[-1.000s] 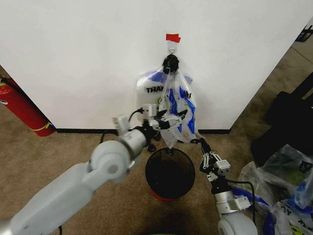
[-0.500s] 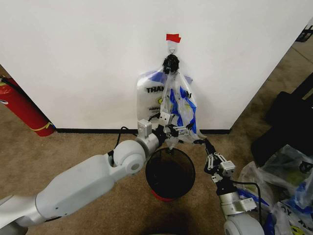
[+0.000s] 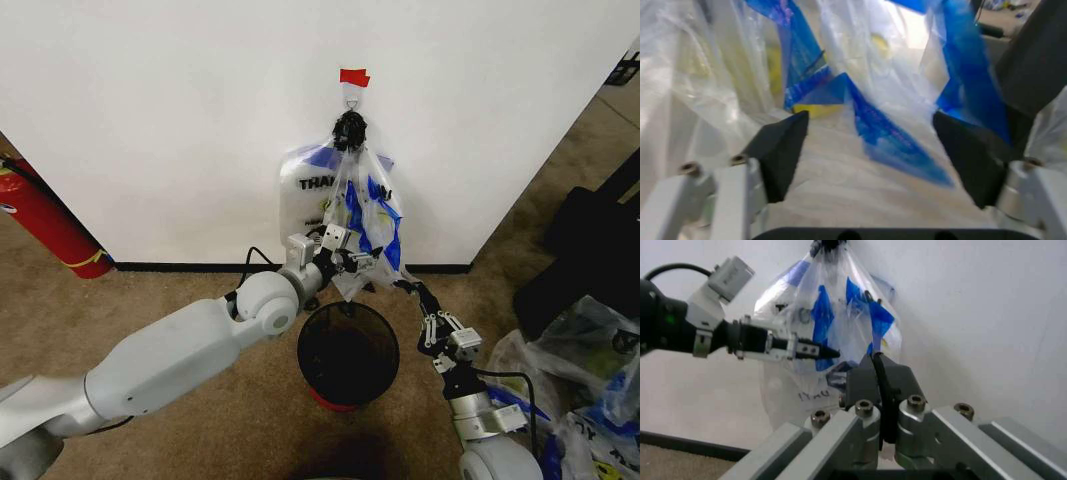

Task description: Pick up the garbage bag from the wall and place it over the trash bin.

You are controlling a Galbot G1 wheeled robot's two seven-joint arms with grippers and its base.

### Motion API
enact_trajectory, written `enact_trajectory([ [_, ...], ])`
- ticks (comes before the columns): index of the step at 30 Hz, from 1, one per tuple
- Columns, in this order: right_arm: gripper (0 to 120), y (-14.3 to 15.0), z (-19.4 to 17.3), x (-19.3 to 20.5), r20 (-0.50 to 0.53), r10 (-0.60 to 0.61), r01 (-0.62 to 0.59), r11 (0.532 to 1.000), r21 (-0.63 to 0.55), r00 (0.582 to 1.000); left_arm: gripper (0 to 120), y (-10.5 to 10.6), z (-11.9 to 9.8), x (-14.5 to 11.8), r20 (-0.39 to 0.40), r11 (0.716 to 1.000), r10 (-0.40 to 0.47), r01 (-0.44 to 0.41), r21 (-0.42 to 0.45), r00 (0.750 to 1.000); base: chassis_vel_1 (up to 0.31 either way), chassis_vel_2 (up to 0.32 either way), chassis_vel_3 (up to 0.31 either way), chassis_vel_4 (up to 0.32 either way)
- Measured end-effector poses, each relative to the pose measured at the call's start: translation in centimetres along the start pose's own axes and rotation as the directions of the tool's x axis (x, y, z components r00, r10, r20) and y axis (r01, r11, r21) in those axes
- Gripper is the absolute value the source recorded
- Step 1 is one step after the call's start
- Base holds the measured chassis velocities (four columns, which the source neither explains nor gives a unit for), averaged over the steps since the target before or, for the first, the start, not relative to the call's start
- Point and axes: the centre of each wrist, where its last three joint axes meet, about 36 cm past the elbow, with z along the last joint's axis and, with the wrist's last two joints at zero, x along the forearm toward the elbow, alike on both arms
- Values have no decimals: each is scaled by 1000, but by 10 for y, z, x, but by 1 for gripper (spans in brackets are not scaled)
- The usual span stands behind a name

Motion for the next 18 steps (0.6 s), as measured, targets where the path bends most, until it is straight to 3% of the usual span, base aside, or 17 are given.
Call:
enact_trajectory([
  [18, 0, -6, -8, 0, -7, 0, 0, 1000, 3, 1000, 1, 3, 5, -1, -35, 1000, 13, -13, -14, 999, 0, 0, 0, 0],
])
